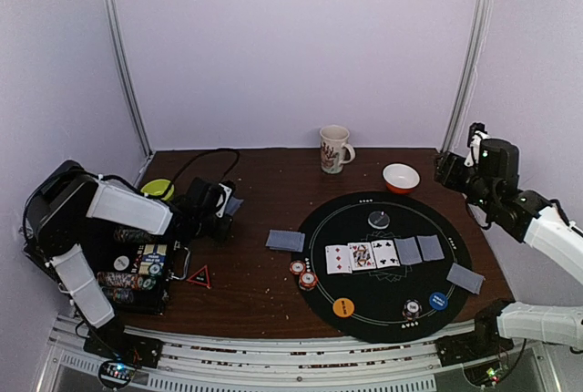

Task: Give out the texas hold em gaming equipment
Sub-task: Place the poker card at the corner of the board.

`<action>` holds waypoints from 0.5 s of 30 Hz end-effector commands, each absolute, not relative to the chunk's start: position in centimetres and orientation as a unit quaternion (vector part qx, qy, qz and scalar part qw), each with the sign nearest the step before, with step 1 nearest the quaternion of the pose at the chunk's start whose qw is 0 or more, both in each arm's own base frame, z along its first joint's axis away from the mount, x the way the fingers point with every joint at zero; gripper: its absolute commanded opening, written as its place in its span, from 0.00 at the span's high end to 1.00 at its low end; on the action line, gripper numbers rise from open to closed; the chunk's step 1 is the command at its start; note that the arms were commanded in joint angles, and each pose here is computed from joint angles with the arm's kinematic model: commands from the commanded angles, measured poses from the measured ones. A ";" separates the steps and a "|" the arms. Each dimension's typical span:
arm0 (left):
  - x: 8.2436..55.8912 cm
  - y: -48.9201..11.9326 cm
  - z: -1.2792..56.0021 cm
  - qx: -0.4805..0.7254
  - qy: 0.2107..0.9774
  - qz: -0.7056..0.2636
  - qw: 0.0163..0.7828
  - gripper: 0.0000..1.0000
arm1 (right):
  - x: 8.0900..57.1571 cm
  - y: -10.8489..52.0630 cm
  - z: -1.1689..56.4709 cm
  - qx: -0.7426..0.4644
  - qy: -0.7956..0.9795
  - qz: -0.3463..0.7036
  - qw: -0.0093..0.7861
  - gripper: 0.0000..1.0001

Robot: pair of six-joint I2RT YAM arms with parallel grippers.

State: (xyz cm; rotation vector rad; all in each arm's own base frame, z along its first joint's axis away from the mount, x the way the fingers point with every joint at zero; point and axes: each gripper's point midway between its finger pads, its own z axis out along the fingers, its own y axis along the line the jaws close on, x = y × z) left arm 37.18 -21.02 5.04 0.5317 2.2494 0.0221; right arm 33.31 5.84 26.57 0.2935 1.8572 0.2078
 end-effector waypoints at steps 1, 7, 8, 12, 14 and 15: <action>41.5 -20.2 5.6 0.142 0.891 -0.004 0.430 0.63 | 32.9 6.2 28.1 0.104 0.787 0.093 0.601 0.28; 44.1 -16.4 2.7 0.094 0.914 0.010 0.394 0.63 | 32.4 5.7 28.5 0.105 0.784 0.085 0.606 0.28; 44.4 -16.0 2.4 0.088 0.917 0.011 0.390 0.63 | 32.3 5.7 28.5 0.105 0.784 0.083 0.606 0.28; 44.5 -15.5 1.8 0.087 0.925 0.012 0.369 0.55 | 32.3 5.6 28.7 0.106 0.783 0.082 0.608 0.28; 44.4 -15.5 1.6 0.087 0.928 0.014 0.362 0.50 | 32.4 5.6 28.9 0.106 0.781 0.083 0.610 0.28; 44.3 -15.4 1.4 0.085 0.930 0.015 0.358 0.46 | 32.4 5.7 28.8 0.106 0.782 0.083 0.609 0.28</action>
